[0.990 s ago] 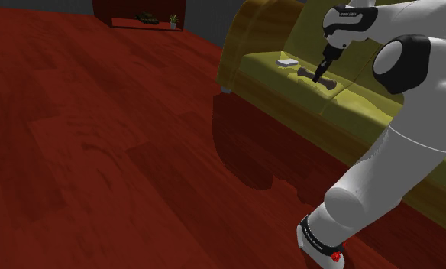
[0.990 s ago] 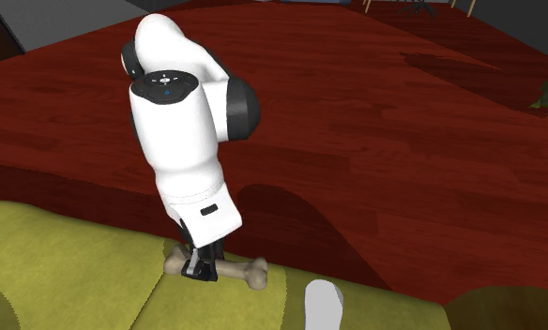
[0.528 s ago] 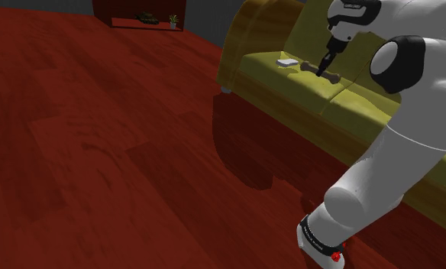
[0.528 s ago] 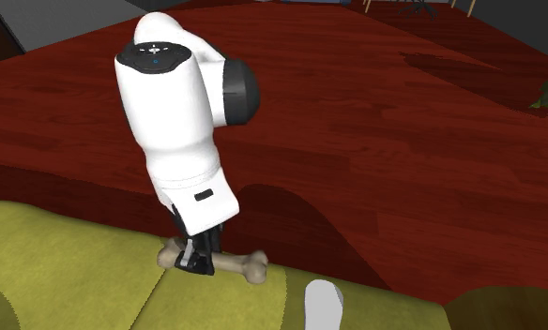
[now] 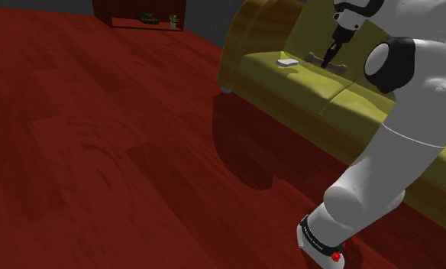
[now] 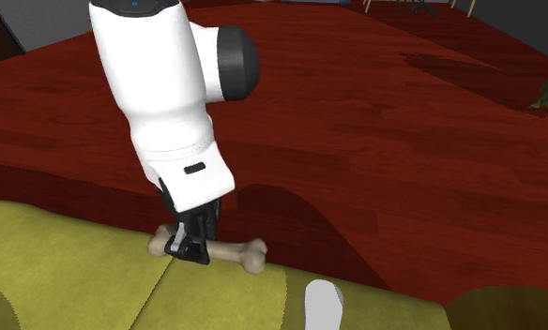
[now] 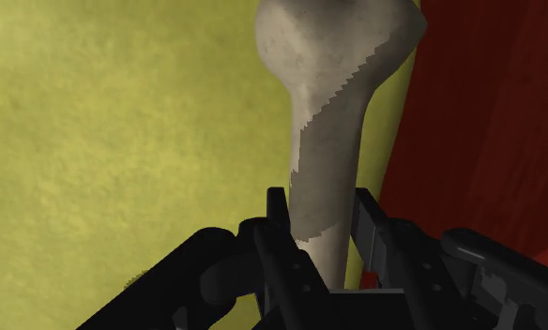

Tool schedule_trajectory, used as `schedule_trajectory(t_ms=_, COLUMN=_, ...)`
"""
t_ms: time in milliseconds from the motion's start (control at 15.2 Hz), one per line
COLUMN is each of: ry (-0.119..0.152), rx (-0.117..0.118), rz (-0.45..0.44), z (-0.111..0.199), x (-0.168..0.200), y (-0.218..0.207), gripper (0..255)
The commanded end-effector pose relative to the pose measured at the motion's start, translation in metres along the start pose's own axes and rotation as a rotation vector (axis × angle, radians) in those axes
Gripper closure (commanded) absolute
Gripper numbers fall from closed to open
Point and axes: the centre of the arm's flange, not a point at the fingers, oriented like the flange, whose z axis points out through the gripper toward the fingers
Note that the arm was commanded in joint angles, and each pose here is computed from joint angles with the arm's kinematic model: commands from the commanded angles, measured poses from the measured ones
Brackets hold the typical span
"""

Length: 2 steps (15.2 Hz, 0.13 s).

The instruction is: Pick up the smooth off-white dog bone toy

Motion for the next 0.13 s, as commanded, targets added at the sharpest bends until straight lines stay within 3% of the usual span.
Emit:
schedule_trajectory(t_ms=0, ry=0.0, rx=0.0, rz=0.0, z=-0.0057, x=0.0003, y=0.0004, gripper=255)
schedule_trajectory(t_ms=66, ry=0.0, rx=0.0, rz=0.0, z=-0.0057, x=0.0003, y=0.0003, gripper=255)
